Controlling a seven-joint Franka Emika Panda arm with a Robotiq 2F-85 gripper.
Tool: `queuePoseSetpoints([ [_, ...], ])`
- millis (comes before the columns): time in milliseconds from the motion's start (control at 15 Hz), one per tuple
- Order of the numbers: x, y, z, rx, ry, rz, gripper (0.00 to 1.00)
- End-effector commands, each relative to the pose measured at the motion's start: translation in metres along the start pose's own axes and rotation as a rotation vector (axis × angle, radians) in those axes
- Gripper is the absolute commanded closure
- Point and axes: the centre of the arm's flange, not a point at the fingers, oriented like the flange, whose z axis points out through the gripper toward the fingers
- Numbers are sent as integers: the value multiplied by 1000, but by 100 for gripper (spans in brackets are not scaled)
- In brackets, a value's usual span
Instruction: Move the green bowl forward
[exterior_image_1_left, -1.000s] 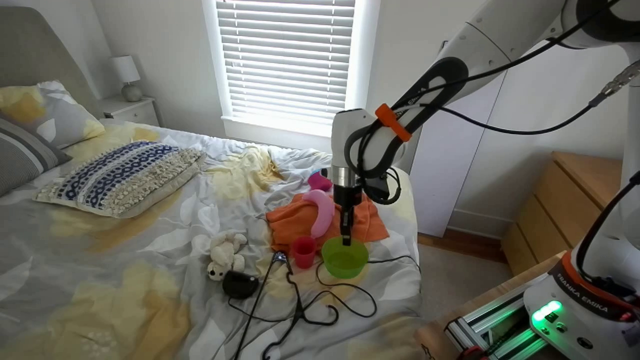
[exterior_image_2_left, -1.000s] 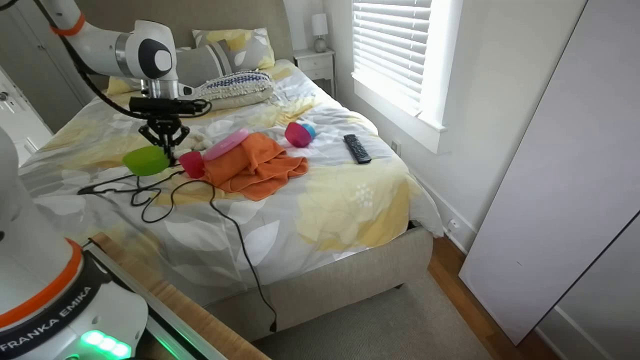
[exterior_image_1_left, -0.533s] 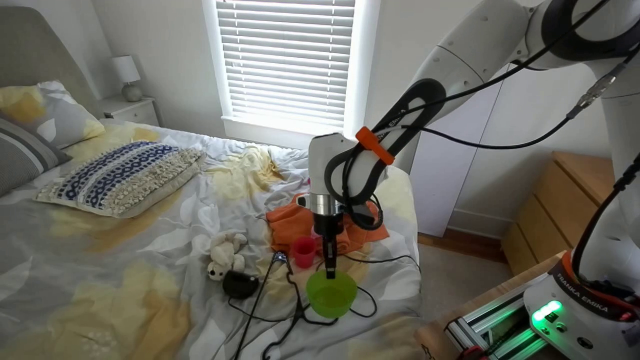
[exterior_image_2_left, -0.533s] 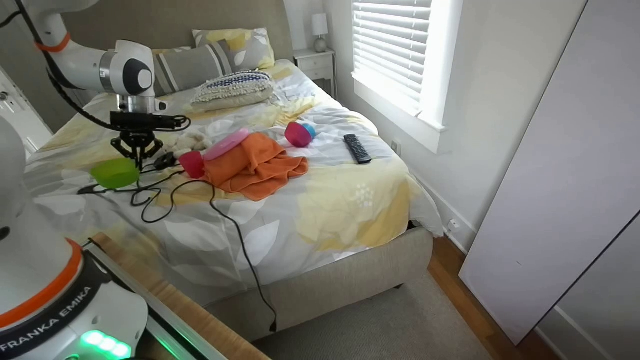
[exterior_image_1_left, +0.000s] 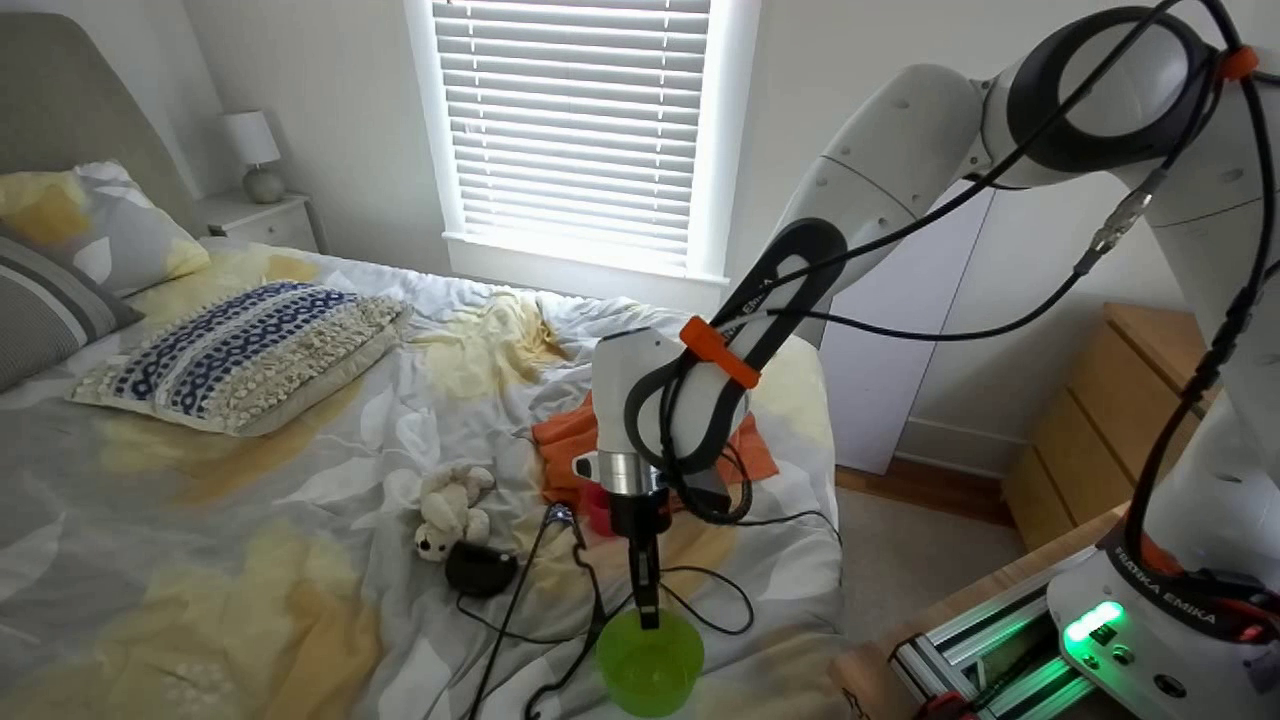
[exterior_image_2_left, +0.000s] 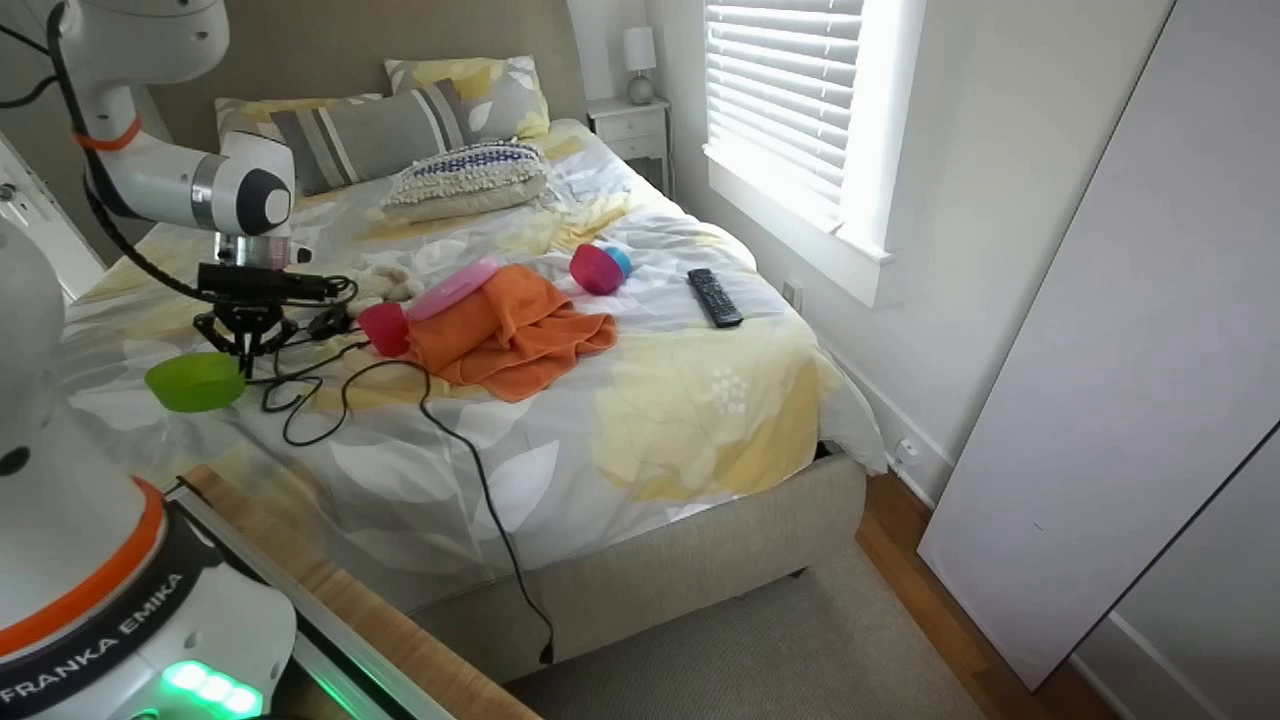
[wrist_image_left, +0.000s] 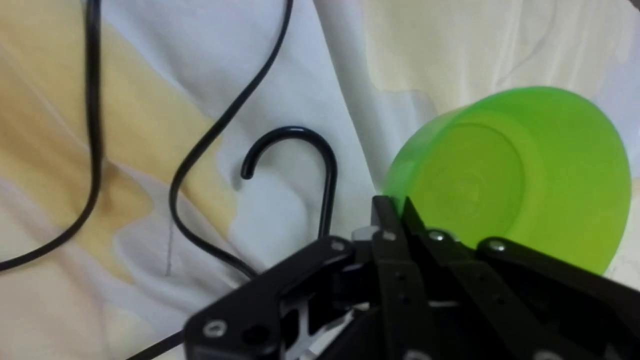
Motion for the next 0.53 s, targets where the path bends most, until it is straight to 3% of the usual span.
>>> queuePoseSetpoints([
  [0,20,-5,28,39,-3,16,99],
  [267,27,0,40,37,-11,38,99],
  [333,26,0,40,51,-7,26,72],
  [467,23,1,36,33,-8,45,66],
])
